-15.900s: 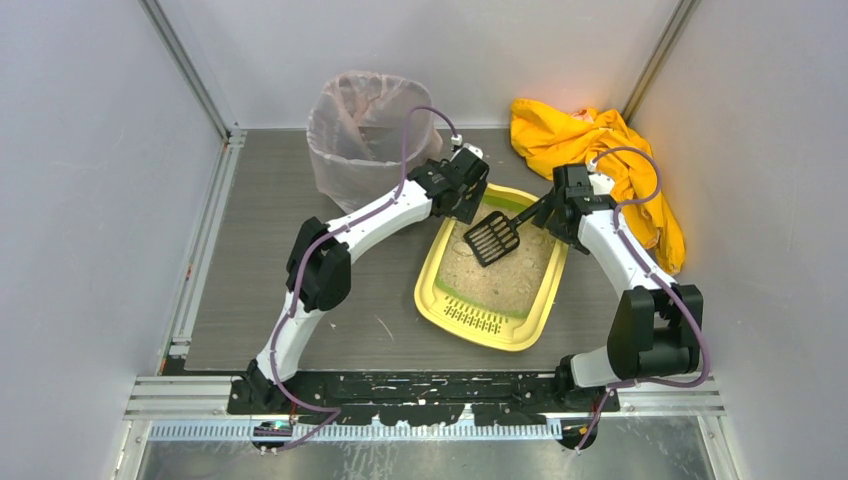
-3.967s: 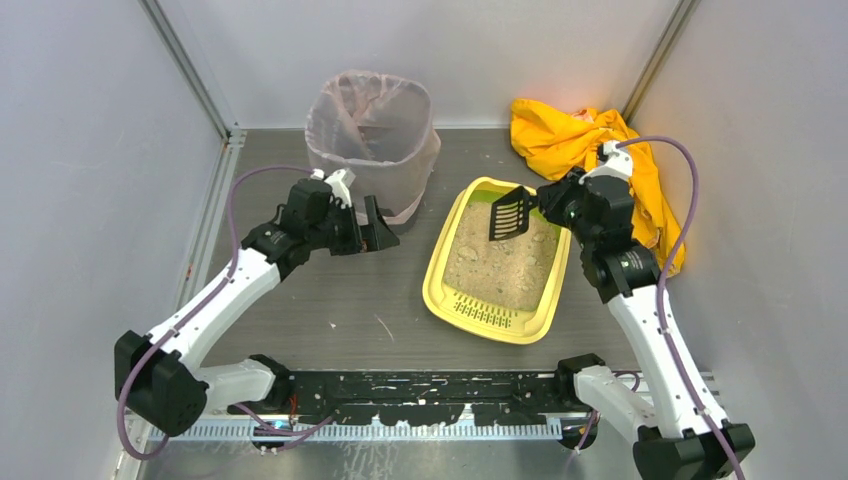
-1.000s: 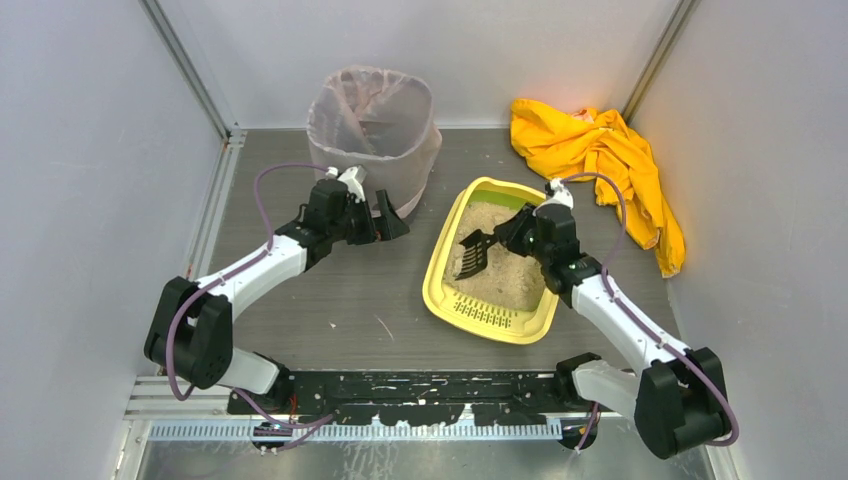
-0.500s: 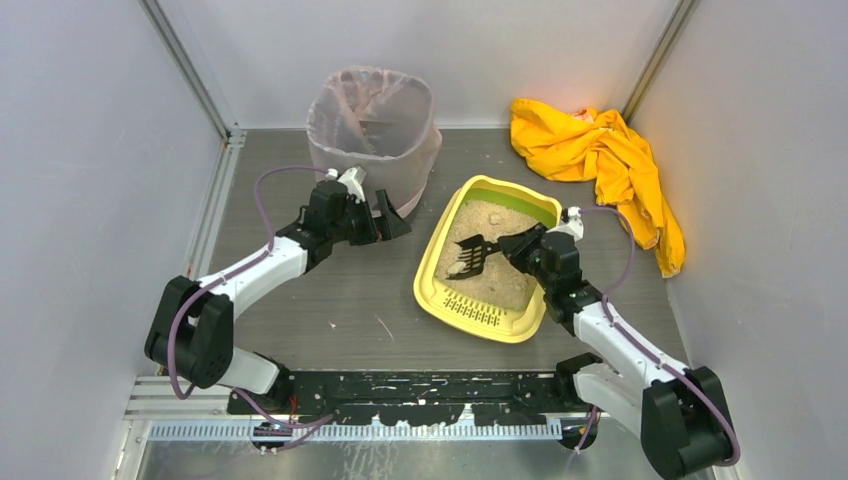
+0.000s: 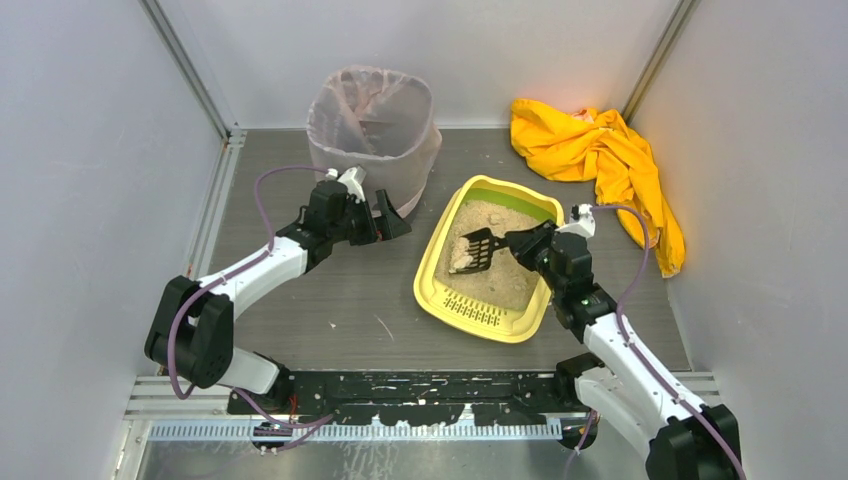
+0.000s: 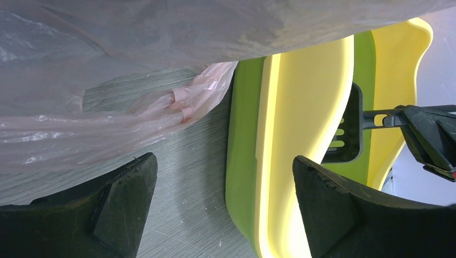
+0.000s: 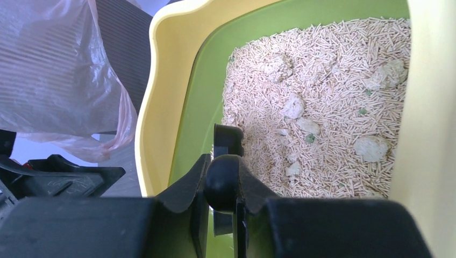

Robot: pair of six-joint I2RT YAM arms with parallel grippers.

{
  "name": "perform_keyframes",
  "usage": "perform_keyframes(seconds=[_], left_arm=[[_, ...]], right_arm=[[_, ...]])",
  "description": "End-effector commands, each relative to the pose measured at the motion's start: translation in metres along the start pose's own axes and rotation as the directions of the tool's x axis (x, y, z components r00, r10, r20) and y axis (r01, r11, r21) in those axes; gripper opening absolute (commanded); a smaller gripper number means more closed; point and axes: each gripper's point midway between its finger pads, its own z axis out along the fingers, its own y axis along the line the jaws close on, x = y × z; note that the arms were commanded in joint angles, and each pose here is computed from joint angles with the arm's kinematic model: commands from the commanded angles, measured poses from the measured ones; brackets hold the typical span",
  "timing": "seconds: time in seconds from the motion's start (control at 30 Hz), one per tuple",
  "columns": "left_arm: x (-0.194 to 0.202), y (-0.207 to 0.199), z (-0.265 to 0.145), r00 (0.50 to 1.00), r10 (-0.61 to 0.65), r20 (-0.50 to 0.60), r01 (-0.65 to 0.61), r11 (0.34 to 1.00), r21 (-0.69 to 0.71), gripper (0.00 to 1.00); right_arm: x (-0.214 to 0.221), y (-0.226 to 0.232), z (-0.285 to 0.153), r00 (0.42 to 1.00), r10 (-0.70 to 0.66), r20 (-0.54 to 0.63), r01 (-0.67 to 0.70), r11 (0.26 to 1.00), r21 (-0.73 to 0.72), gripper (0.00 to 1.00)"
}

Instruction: Clean the litter box

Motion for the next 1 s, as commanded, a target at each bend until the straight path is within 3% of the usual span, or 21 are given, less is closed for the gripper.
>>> perform_keyframes(seconds=[0.0, 0.23, 0.5, 0.73, 0.97], left_arm=[[-0.013, -0.009, -0.001, 0.999, 0.018, 0.046, -0.02, 0.999, 0.043, 0.95], [-0.013, -0.01, 0.0, 0.999, 0.016, 0.041, -0.018, 0.999, 0.048, 0.95], [-0.013, -0.013, -0.003, 0.999, 0.017, 0.039, -0.019, 0.998, 0.056, 0.95], [-0.015, -0.012, -0.006, 0.998, 0.029, 0.047, -0.031, 0.998, 0.046, 0.95], [-0.016, -0.011, -0.008, 0.998, 0.033, 0.049, -0.035, 0.999, 0.04, 0.95]], right_arm=[[-0.028, 0.028, -0.009, 0.997, -0.028, 0.071, 0.032, 0.998, -0.062, 0.01], [-0.046, 0.038, -0.023, 0.995, -0.075, 0.061, 0.081, 0.991, -0.102, 0.01], [-0.065, 0.034, -0.02, 1.0, -0.012, -0.005, 0.011, 0.984, -0.18, 0.01], [-0.085, 0.025, -0.016, 0.992, 0.127, 0.013, -0.118, 0.951, -0.286, 0.01], [-0.108, 0.013, -0.031, 0.984, 0.172, 0.051, -0.148, 0.94, -0.307, 0.01]])
